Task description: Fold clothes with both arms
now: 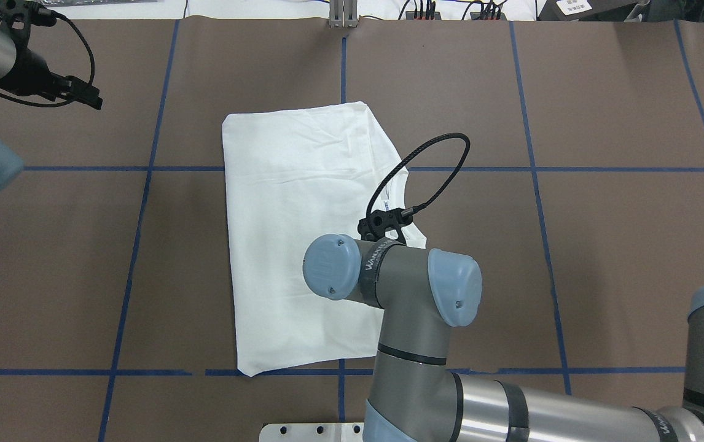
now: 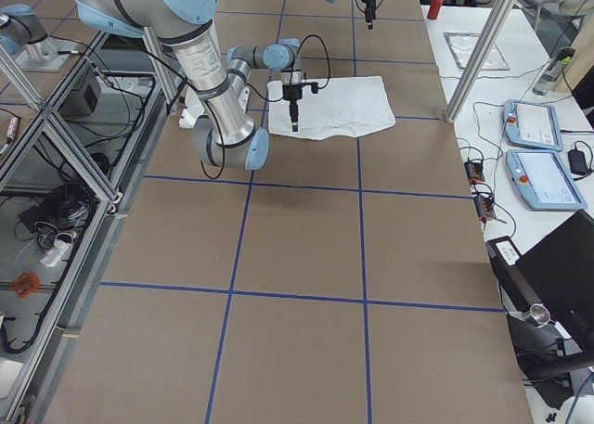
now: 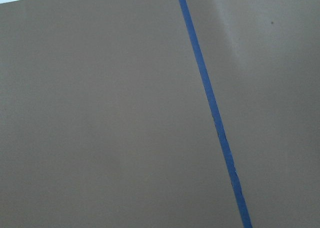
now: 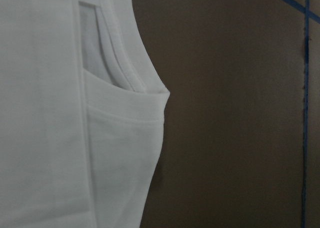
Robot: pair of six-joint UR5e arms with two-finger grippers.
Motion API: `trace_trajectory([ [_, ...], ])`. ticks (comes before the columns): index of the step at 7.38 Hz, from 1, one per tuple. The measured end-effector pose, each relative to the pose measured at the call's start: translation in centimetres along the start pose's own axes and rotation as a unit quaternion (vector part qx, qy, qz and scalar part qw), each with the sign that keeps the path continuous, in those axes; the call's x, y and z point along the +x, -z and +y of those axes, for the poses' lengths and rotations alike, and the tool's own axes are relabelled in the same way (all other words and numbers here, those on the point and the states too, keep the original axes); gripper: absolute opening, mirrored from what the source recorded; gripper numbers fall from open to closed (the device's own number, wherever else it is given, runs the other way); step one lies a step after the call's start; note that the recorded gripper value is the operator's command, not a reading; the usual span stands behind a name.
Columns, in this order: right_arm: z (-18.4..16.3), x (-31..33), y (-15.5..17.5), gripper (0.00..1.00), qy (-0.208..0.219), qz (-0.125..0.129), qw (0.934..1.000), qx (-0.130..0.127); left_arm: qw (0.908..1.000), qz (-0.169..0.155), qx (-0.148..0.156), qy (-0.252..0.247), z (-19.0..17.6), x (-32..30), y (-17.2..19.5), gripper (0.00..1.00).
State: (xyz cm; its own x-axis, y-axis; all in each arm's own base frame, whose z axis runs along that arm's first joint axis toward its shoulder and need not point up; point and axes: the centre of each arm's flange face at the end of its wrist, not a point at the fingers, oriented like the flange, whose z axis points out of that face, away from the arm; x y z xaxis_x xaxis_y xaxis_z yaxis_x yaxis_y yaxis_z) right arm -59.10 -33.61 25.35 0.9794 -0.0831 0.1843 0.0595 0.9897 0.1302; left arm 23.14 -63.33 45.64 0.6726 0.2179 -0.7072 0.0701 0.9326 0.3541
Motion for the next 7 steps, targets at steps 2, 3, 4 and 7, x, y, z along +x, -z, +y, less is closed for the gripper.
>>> trace_trajectory([
  [2, 0.5, 2.4, 0.5, 1.0, 0.023, -0.016, 0.9995, 0.014, 1.0, 0.001, 0.001, -0.001, 0.0, 0.2, 0.2, 1.0],
  [3, 0.4, 3.4, 1.9, 1.0, 0.021, -0.05, 0.9981, 0.029, 1.0, 0.004, 0.004, -0.003, -0.1, 0.5, 0.5, 1.0],
  [4, 0.6, 4.9, 2.6, 1.0, 0.012, -0.1, 0.9938, 0.046, 0.9999, 0.009, 0.007, -0.008, 0.5, 0.9, 1.1, 1.0],
  [7, 2.5, 8.8, 1.3, 1.0, -0.047, -0.248, 0.9649, 0.074, 0.9984, 0.055, -0.009, 0.008, 9.0, 2.8, 5.2, 1.0],
])
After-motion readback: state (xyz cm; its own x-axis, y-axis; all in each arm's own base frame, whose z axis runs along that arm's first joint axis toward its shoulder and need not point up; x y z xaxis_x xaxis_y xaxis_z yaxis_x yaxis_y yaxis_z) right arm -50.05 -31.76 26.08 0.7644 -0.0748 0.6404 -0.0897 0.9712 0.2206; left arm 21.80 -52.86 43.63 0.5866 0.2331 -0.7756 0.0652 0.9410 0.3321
